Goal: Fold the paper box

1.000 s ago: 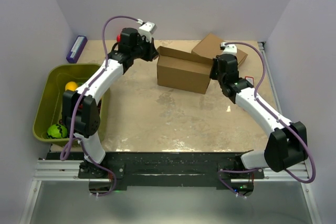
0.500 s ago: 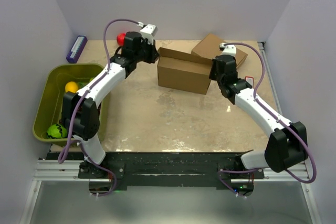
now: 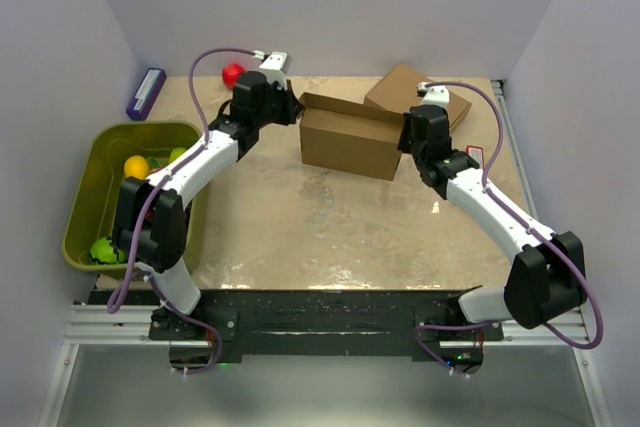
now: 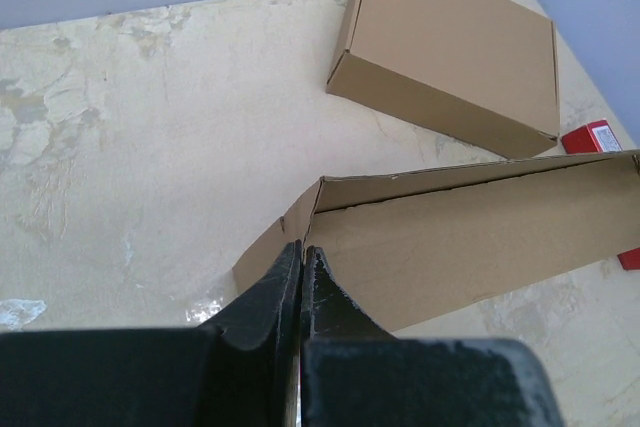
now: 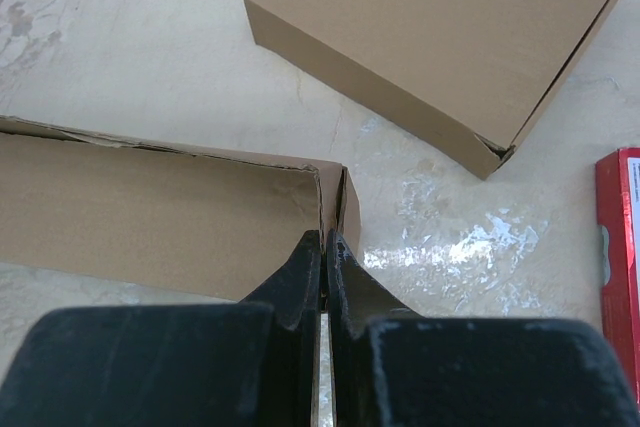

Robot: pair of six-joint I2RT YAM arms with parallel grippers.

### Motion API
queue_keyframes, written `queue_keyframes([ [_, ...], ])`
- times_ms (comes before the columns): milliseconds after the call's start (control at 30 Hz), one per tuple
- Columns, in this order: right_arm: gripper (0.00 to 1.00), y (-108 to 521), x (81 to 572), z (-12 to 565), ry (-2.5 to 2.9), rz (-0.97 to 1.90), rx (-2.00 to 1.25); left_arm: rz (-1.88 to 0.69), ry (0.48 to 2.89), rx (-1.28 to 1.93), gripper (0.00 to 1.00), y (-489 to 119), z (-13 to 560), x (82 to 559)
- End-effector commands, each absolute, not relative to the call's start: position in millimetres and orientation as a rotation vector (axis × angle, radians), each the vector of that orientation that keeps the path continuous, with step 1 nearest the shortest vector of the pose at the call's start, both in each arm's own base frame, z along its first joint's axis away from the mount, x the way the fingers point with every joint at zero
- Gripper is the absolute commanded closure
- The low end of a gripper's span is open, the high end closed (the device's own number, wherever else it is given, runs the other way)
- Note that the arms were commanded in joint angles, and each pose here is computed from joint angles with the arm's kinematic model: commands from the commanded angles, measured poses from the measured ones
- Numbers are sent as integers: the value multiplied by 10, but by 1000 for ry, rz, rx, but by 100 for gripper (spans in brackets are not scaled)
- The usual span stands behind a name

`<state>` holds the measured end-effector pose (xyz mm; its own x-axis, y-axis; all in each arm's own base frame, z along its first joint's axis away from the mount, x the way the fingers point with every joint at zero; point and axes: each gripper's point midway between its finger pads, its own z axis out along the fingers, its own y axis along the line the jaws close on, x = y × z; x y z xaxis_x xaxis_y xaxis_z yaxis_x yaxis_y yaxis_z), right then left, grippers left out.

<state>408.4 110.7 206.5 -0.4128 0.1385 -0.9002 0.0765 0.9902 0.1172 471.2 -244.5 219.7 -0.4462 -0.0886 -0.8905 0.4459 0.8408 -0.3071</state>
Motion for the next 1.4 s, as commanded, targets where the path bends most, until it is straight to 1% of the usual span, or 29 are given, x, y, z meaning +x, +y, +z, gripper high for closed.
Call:
queue_keyframes([
  [0, 100, 1060, 3677, 1280, 2284, -27, 64, -759, 2014, 302, 100, -2702, 2083, 4411],
  [500, 100, 1072, 3663, 1221, 2294, -27, 57, -843, 1995, 240, 100, -2773, 2021, 4348],
  [700, 100, 1063, 3655, 1213, 2293, -30, 58, -830, 1999, 216, 100, -2740, 1954, 4331],
  [1100, 100, 1072, 3653, 1170, 2301, -31, 54, -900, 1978, 181, 100, -2809, 2035, 4324],
  [1233, 100, 1069, 3652, 1143, 2305, -34, 56, -943, 1973, 165, 100, -2845, 2011, 4296],
  [1367, 100, 1060, 3646, 1141, 2305, -39, 55, -934, 1979, 167, 100, -2835, 1969, 4298],
])
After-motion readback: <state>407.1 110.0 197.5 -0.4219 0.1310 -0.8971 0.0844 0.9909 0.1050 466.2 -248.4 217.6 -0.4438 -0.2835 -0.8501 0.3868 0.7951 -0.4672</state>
